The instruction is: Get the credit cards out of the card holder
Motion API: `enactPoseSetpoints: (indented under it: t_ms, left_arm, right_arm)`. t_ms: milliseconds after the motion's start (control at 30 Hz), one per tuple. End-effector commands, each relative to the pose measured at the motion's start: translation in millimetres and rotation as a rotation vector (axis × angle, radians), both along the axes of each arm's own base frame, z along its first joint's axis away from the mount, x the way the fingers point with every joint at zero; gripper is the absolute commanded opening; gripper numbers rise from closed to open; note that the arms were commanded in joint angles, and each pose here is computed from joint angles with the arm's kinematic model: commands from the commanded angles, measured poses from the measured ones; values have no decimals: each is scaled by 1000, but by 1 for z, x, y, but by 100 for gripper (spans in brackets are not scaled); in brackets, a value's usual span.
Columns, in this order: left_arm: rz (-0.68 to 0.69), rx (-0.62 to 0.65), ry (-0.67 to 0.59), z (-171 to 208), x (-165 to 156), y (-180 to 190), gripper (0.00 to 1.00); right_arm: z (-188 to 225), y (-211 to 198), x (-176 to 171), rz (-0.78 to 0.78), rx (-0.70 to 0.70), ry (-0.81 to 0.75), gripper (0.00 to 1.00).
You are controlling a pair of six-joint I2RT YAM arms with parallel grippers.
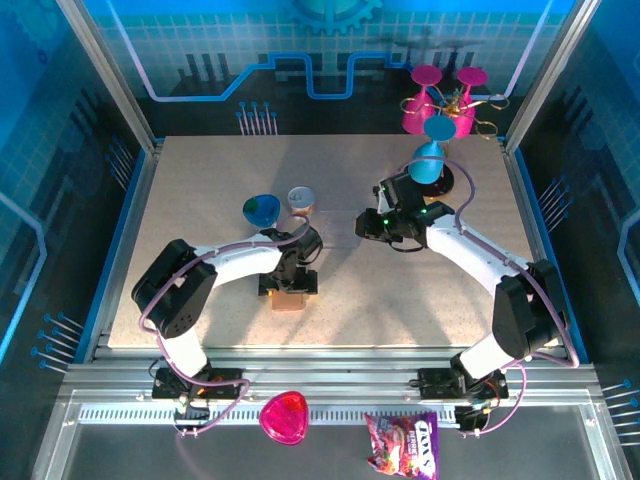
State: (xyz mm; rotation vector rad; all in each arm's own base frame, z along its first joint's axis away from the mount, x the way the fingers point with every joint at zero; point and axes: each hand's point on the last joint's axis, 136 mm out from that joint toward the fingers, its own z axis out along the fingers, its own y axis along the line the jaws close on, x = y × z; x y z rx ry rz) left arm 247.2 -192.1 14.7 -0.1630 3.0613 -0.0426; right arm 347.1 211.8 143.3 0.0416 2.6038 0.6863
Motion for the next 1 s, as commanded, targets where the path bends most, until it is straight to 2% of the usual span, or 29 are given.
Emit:
enactPoseSetpoints:
  t_ms: [0,167,433,600,867,967]
  left_arm:
    - [14,-28,3,10,2,-14,91]
    - [3,-43,-13,16,9,-25,85]
    - [-22,-62,-13,15,21,-46,85]
    - [-16,-118,1,12,26,-63,85]
    - [-2,-127,12,12,10,-54,91]
    - [9,-181,26,12,-1,-55,90]
  right_arm:
    - [3,-2,-4,5,1,-7,28]
    - [4,-4,-5,4,-1,-12,28]
    - [10,-12,-6,-4,-1,-23,28]
    - [14,-15,-10,-6,-1,-29,28]
    - [8,-9,-28,19,22,14,29]
    - [3,0,-40,45,24,35,29]
